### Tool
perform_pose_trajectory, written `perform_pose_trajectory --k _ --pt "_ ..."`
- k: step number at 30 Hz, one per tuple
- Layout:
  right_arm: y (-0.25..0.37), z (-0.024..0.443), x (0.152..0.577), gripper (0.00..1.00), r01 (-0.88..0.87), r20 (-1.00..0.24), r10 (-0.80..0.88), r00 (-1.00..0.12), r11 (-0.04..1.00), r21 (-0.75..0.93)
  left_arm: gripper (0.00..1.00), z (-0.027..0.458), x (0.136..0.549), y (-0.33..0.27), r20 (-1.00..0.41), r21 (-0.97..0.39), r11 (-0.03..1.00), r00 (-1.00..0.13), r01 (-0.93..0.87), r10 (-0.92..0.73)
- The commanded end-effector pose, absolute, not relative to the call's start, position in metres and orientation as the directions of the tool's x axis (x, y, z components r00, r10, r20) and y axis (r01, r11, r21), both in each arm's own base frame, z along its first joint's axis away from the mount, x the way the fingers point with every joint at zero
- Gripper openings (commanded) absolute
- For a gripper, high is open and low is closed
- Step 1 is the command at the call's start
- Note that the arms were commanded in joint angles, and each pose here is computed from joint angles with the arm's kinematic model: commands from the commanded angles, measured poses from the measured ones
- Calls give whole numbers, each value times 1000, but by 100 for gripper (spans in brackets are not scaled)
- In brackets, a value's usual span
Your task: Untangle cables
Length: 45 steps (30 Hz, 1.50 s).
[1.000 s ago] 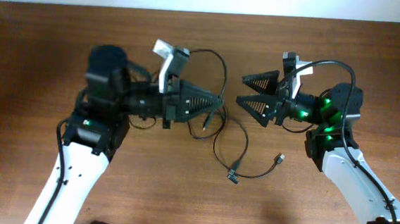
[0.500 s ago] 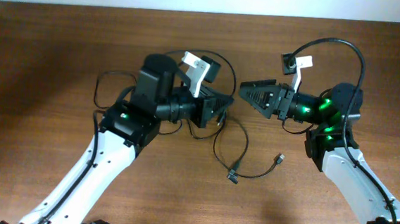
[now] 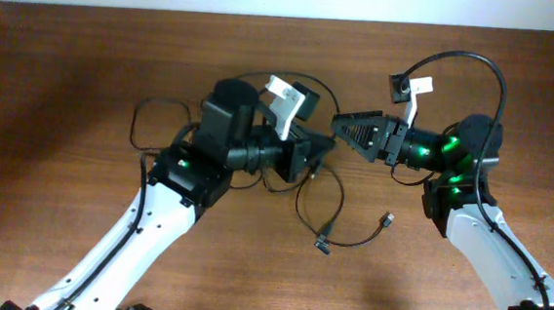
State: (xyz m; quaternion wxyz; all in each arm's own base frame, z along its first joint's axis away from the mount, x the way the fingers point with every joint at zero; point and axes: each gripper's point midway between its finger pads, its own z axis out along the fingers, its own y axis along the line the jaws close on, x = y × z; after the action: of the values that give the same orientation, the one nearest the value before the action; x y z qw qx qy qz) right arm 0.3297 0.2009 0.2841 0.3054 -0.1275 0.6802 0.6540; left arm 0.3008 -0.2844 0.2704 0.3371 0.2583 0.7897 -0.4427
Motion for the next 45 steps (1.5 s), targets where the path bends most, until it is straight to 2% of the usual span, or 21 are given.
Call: perform_pose_trajectory --k 1,3,7,9,12,13,14,15,19,26,32,36,42,45 --pt "203 286 330 67 -584 -592 223 -774 109 804 0 272 287 -299 -772 -516 427 -619 743 145" --pt "203 286 329 42 -584 -592 223 -774 109 804 0 270 289 -300 -774 -503 450 -616 738 145" --pt "203 286 329 9 -584 -592 223 -774 109 805 0 268 293 -297 -777 -491 478 -615 728 138" --pt "203 286 329 4 -584 -592 223 -774 109 804 0 267 297 -295 -779 -482 501 -613 719 133" --pt "203 286 329 4 -584 -592 223 -774 109 805 0 263 308 -288 -786 -451 563 -607 692 117" --pt "203 286 329 4 -584 -592 223 -774 109 805 27 262 311 -286 -786 -443 582 -607 682 113" --pt "203 286 329 4 -584 -592 223 -774 109 804 73 260 314 -284 -785 -435 600 -609 671 112" --pt "203 286 329 4 -584 -592 223 -774 109 804 99 258 314 -283 -783 -434 606 -612 667 113" --pt "197 288 332 4 -592 -601 234 -764 114 798 99 256 318 -275 -776 -434 625 -622 648 106" --pt "182 300 330 4 -605 -608 239 -757 93 790 99 244 357 -211 -766 -364 810 -642 461 21" --pt "183 298 323 4 -595 -596 202 -777 73 801 99 233 382 -156 -785 -212 948 -620 238 -20" --pt "184 297 319 4 -595 -595 177 -784 62 802 99 231 387 -145 -796 -157 969 -605 193 -8" --pt "184 299 315 4 -591 -590 162 -791 49 806 99 222 400 -132 -808 27 978 -571 205 142" --pt "185 314 305 4 -627 -622 150 -768 16 779 99 204 410 -136 -787 91 965 -575 248 222"
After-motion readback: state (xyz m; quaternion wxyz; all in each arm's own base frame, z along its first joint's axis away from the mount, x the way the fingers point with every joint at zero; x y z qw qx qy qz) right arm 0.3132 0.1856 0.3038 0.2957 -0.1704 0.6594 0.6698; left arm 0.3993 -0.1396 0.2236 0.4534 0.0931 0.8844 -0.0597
